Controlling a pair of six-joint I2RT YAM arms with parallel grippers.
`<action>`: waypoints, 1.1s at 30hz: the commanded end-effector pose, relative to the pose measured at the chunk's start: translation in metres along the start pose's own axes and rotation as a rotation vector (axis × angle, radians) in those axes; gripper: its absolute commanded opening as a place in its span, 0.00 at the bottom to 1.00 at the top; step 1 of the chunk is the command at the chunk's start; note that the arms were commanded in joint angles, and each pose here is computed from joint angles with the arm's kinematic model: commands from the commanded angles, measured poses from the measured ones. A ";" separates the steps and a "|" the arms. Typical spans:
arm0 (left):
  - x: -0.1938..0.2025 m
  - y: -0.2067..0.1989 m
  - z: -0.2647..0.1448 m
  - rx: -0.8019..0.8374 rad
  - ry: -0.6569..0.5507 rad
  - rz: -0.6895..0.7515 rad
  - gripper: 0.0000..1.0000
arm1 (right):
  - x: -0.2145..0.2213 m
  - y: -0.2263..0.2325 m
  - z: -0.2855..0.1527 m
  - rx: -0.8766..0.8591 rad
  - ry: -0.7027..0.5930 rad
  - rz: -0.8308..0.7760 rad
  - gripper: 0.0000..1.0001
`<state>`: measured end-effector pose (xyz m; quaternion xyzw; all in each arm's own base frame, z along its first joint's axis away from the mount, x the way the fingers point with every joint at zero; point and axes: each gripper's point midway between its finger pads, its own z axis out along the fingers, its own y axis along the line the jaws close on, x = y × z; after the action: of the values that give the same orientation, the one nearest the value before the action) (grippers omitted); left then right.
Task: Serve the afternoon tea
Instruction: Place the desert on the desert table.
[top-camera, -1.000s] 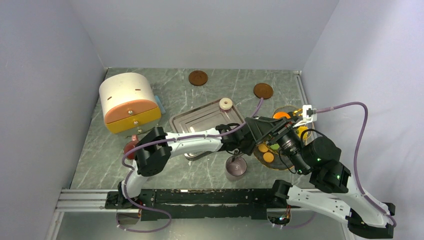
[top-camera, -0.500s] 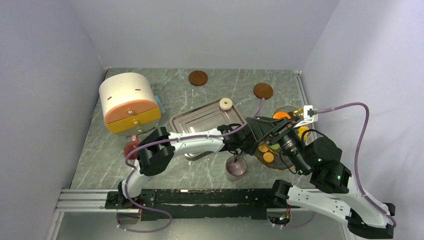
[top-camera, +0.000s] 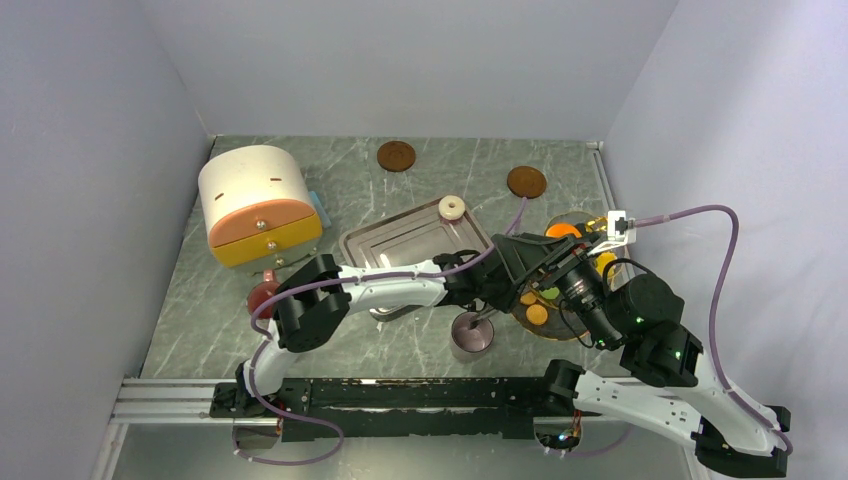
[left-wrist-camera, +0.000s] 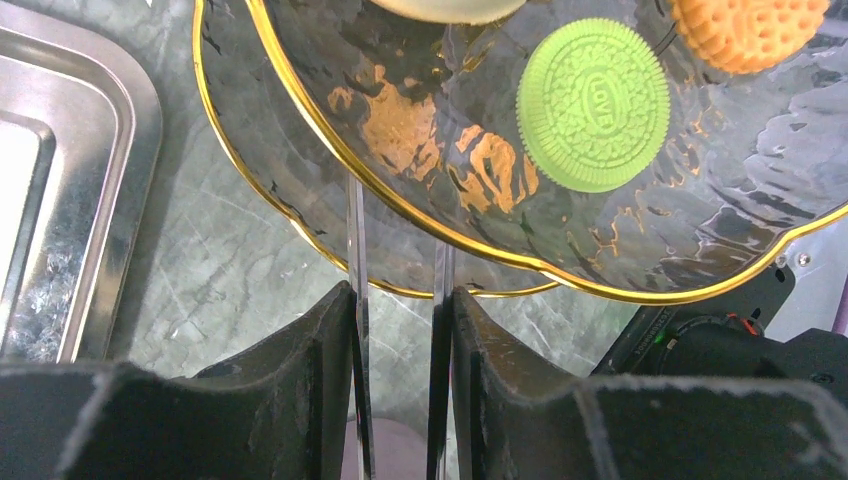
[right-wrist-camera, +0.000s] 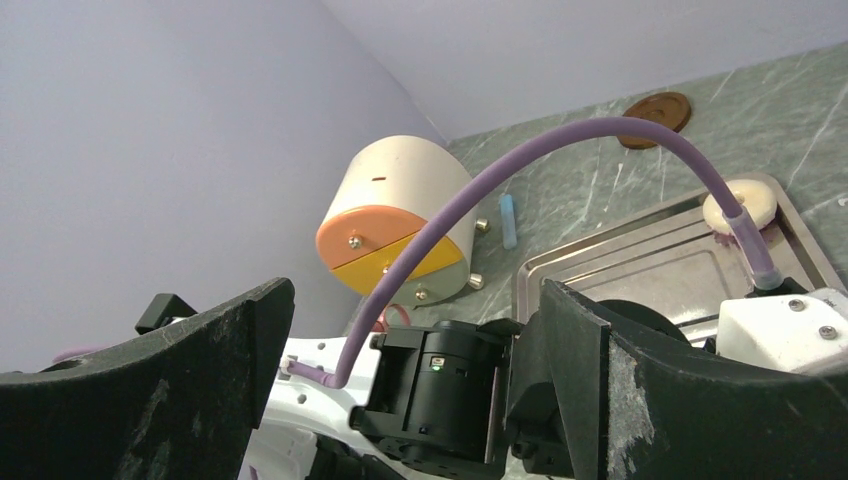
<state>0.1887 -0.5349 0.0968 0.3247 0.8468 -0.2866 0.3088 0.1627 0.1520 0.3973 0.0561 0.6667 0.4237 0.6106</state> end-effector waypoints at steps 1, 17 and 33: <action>-0.026 -0.020 -0.017 0.068 -0.086 -0.014 0.38 | -0.004 -0.002 -0.002 0.007 -0.019 0.004 0.98; -0.031 0.000 -0.033 -0.032 -0.118 -0.027 0.37 | -0.002 -0.003 -0.001 0.005 -0.018 0.006 0.98; -0.009 0.015 -0.020 -0.101 -0.044 -0.003 0.41 | -0.001 0.000 0.000 0.000 -0.012 0.008 0.98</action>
<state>0.1962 -0.5100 0.1046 0.3026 0.8575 -0.2516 0.3313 0.1625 0.1518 0.3968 0.0562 0.6663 0.4245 0.6105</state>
